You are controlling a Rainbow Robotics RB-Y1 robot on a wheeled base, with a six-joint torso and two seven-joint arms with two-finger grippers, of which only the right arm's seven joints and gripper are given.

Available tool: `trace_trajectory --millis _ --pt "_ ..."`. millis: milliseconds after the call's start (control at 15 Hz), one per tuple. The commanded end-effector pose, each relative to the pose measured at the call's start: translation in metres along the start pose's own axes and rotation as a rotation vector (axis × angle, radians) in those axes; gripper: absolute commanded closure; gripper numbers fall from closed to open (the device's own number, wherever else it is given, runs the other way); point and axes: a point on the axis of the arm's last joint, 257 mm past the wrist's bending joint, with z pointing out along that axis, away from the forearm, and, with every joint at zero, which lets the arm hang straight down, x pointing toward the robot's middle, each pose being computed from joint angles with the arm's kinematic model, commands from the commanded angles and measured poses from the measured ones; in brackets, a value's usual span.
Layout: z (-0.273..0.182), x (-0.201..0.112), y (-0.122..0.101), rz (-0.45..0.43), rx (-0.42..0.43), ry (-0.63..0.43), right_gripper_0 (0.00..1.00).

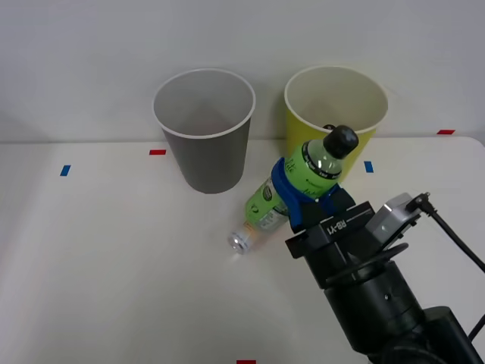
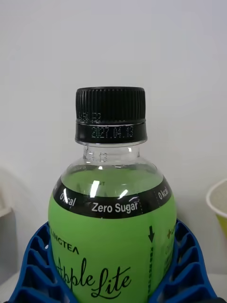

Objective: Put cans in the gray bin, plastic bottles in the light green bin

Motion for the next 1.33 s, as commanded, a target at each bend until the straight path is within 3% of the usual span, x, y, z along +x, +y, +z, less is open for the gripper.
trace_trajectory --millis 67,333,600,867,1133,1333 --pt "0.022 -0.031 -0.01 0.031 0.014 -0.084 1.0" --pt "0.056 -0.067 -0.025 0.058 0.005 -0.145 1.0" --pt "0.087 -0.097 -0.046 0.07 -0.004 -0.142 1.0" --pt "0.105 -0.104 -0.066 0.053 -0.002 -0.087 1.0" --pt "0.13 -0.105 -0.093 0.051 0.043 -0.106 1.0" --pt "0.148 -0.106 -0.119 -0.025 0.079 -0.074 1.0"
